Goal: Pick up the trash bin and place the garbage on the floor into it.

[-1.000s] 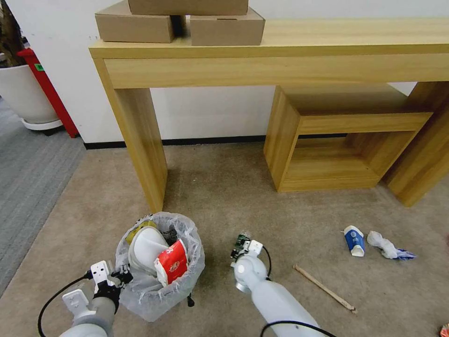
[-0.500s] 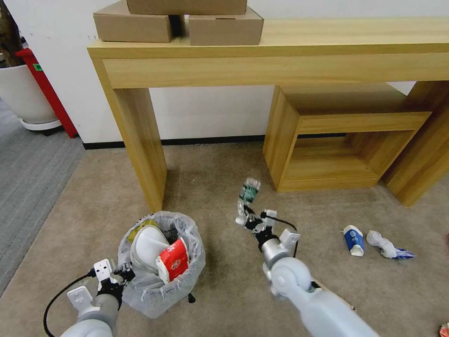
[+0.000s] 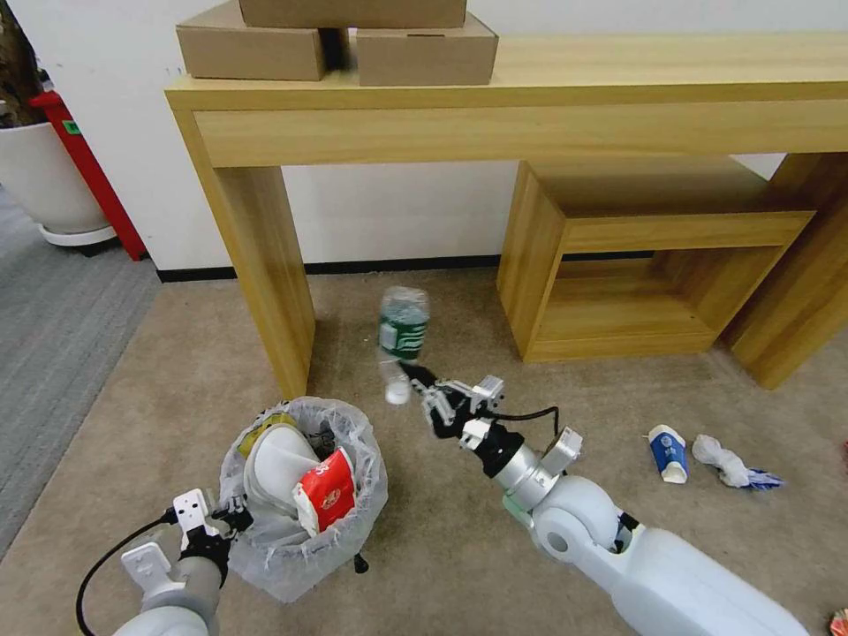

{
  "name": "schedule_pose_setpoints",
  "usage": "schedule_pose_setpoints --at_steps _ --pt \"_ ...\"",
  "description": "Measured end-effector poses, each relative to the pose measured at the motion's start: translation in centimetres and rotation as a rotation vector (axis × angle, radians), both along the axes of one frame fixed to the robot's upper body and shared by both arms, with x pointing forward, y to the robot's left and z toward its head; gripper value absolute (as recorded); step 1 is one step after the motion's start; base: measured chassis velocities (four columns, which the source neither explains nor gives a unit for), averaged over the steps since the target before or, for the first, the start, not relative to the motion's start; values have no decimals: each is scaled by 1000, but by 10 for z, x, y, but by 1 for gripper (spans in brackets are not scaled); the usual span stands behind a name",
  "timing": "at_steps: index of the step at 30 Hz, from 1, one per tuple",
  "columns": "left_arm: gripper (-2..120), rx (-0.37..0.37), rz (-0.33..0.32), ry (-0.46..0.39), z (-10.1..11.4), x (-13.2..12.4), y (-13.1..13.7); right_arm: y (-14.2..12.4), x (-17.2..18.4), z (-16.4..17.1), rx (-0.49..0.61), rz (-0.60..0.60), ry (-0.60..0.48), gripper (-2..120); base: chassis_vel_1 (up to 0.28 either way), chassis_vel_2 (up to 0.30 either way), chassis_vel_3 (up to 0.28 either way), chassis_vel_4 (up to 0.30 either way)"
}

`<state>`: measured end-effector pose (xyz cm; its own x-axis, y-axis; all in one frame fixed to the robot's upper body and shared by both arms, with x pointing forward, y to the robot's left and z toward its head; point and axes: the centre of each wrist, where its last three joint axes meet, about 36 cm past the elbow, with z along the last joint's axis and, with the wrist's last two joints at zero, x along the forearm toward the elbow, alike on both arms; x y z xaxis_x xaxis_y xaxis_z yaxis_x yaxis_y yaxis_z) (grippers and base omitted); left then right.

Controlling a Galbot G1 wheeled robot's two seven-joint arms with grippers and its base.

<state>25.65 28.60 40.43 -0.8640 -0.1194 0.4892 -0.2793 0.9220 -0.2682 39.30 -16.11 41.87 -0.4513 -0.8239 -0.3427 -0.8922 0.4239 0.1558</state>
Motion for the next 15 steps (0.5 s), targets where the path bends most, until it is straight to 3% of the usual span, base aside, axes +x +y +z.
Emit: schedule_pose_setpoints --at_steps 5,12,15 --pt "1 -1 -3 -5 2 1 -1 0 -10 13 -42 98 23 0 0 0 0 0" --pt "1 -8 -1 -6 2 1 -5 15 -25 26 -106 110 120 0 0 0 0 0" --pt "1 -11 4 -10 3 0 -7 33 -37 28 -141 93 210 0 0 0 0 0"
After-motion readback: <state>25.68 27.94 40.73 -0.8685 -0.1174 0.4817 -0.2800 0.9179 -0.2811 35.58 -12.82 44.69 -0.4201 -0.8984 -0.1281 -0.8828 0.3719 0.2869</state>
